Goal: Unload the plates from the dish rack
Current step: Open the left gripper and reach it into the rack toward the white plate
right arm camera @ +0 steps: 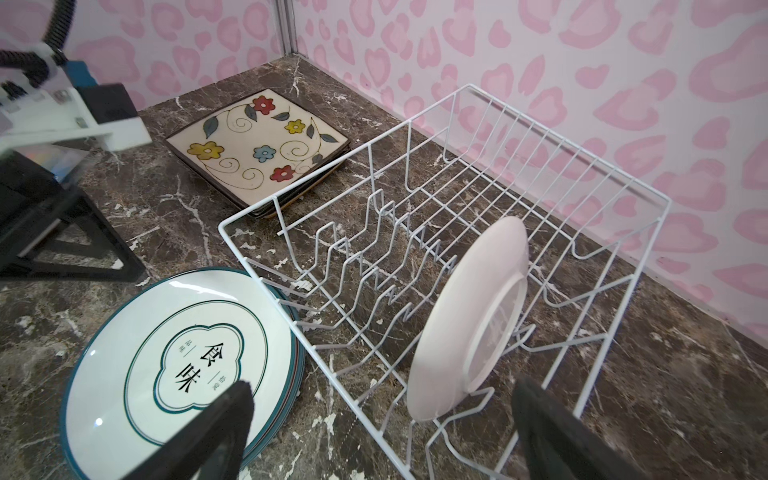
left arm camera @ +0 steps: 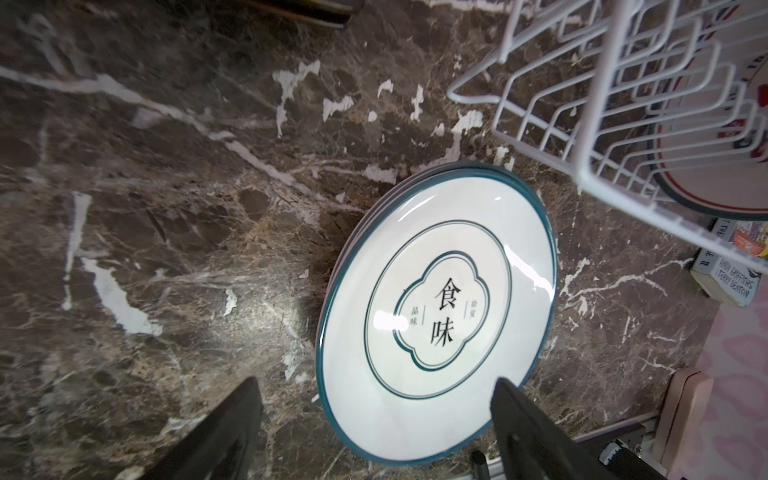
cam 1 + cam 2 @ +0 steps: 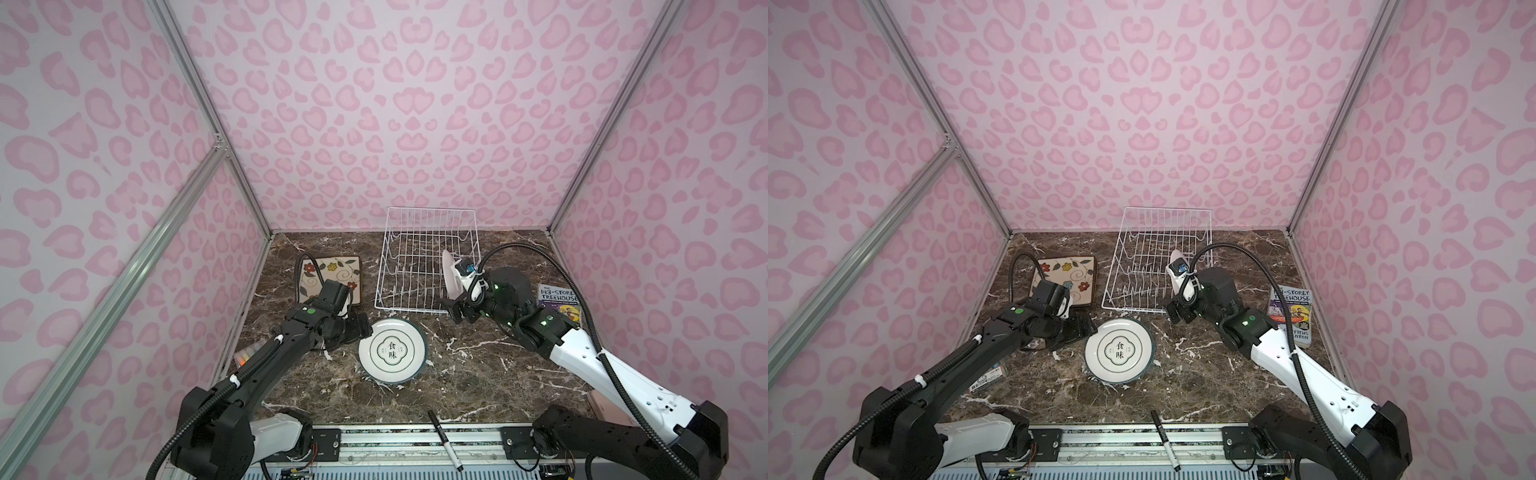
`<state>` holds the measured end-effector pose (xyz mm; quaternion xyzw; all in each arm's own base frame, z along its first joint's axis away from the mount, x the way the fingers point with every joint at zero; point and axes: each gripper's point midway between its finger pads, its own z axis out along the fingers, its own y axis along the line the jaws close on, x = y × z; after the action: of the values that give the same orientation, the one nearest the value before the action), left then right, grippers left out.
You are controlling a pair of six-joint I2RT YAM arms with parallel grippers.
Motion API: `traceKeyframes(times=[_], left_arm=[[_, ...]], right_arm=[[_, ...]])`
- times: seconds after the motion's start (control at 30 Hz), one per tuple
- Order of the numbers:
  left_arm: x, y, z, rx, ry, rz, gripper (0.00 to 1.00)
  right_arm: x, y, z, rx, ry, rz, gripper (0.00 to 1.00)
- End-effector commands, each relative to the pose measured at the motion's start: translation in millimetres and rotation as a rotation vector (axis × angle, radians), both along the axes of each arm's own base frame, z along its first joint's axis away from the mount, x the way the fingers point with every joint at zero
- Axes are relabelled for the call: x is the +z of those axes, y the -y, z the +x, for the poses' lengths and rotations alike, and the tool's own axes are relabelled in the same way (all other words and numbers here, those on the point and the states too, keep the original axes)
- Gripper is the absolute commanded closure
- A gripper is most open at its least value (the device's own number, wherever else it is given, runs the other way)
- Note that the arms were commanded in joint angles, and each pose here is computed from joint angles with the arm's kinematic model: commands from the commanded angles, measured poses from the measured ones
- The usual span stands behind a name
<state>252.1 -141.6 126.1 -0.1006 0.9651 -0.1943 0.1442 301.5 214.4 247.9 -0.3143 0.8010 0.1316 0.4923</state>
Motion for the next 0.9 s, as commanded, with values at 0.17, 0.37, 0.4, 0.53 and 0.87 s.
traceKeyframes(times=[0.17,0.37,0.4,0.53,0.87], left_arm=[[84,10,23,-0.119,0.231,-0.014,0.12],[130,35,43,-0.202,0.332,-0.052,0.13],[134,41,46,-0.218,0.34,-0.054,0.12],[146,67,61,-0.277,0.371,-0.075,0.13],[153,161,92,-0.444,0.392,-0.199,0.16]], right_arm=[[-7,21,-8,-0.062,-0.017,-0.033,0.01],[-11,40,-19,-0.117,-0.039,-0.035,0.02],[-12,44,-20,-0.135,-0.039,-0.028,0.02],[-9,63,-22,-0.234,-0.022,0.019,0.01],[-26,93,-31,-0.354,-0.133,0.057,0.01]])
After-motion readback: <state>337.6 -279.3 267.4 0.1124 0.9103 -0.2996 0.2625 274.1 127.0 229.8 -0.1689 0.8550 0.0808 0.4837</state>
